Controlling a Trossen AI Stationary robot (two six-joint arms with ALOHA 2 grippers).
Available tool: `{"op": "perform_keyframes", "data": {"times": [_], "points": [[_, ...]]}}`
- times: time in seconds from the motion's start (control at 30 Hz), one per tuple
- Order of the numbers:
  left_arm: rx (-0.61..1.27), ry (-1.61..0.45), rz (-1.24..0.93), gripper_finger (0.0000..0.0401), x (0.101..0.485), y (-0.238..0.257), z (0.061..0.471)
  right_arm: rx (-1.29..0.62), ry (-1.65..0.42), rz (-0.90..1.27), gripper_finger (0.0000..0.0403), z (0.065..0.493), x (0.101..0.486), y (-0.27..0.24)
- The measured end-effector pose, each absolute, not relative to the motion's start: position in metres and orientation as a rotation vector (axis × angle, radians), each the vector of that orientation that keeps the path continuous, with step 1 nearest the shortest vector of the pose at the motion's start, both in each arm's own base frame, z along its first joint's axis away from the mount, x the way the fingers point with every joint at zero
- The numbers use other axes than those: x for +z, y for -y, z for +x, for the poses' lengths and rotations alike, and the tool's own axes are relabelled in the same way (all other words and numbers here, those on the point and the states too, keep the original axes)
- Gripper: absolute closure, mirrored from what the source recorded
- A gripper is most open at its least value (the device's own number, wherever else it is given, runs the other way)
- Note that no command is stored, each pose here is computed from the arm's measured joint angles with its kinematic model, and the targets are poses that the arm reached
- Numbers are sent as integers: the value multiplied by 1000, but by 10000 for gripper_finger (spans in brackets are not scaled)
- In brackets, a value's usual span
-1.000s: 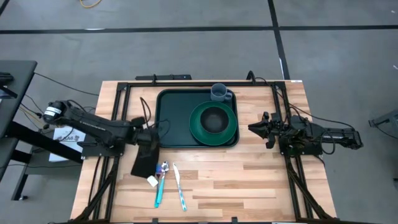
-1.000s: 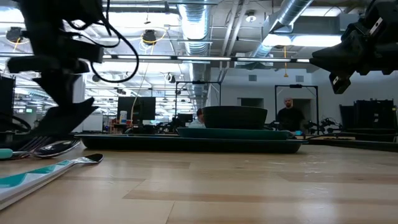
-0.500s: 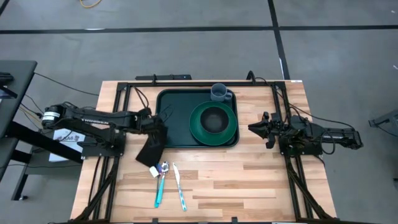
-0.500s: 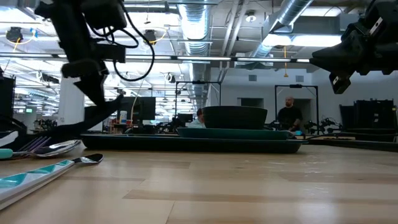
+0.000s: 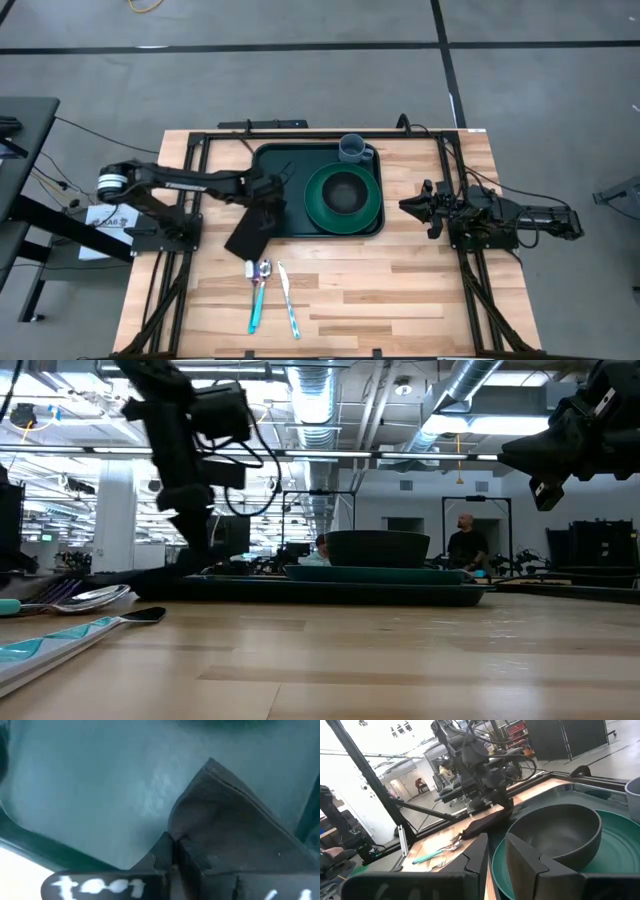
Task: Set up tray
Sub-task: Put the black towel beside the dark green plate on the black serving tray
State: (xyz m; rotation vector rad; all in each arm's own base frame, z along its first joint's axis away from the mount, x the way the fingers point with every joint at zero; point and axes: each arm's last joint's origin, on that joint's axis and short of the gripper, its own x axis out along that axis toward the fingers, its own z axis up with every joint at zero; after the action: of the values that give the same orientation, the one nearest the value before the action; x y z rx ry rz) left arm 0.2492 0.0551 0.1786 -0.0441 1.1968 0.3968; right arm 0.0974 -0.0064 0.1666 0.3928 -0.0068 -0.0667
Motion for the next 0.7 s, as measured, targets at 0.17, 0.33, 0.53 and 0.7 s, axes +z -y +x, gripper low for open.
{"op": "perform_keyframes", "data": {"times": [0.17,0.33,0.53,0.7], "points": [[413,-1188,-29,401,187,-76,273,-66,7,393,344,97,167,6],[448,-1209,-32,401,188,-103,288,-65,7,393,344,97,167,6],[524,-1236,-84,401,182,-141,290,-65,7,393,344,97,167,6],[560,-1252,-140,401,177,-165,285,-65,6,393,344,97,167,6]]}}
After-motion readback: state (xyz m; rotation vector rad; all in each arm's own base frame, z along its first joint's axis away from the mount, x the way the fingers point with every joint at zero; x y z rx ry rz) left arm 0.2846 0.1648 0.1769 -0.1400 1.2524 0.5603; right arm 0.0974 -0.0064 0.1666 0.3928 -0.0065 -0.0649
